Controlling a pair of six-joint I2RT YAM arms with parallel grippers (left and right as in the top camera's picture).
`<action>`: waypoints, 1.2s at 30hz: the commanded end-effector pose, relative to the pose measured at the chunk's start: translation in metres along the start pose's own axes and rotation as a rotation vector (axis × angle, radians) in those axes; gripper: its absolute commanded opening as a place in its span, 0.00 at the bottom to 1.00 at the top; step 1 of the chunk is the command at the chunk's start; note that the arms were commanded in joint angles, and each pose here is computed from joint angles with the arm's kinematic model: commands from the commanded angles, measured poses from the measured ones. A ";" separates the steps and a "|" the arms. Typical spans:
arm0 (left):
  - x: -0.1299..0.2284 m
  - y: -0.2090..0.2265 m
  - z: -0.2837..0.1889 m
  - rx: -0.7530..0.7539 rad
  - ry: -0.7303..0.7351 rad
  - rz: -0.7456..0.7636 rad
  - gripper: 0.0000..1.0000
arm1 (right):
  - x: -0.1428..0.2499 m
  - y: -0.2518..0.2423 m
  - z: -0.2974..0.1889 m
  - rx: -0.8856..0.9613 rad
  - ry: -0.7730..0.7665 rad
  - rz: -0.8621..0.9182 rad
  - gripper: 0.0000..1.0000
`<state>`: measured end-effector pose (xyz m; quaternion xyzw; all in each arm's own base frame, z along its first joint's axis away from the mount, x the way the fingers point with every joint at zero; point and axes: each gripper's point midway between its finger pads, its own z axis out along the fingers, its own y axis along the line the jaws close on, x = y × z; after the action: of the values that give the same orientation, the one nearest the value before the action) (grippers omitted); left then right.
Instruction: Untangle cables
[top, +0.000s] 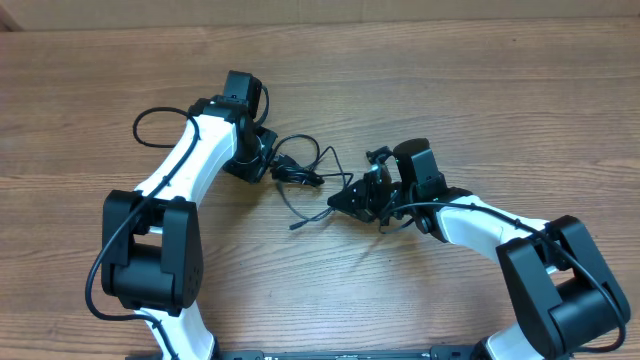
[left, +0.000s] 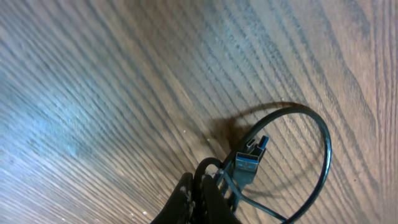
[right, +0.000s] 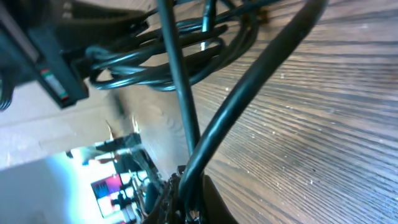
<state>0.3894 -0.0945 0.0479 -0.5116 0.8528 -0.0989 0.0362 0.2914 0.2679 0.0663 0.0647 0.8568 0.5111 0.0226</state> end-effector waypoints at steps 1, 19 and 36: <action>-0.015 -0.004 -0.011 0.008 -0.094 0.108 0.04 | 0.004 0.017 -0.011 -0.080 0.037 -0.136 0.04; -0.027 -0.014 -0.012 0.008 -0.167 0.545 0.04 | -0.018 -0.007 -0.033 -0.029 -0.033 -0.082 0.04; -0.016 -0.005 -0.010 -0.029 -0.127 0.639 0.04 | -0.038 -0.051 -0.039 0.198 -0.184 0.050 0.04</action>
<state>0.3987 -0.0789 0.0483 -0.2450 0.9637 -0.0434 0.0966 0.3103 0.2141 0.0357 0.1160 0.8903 0.4370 0.0539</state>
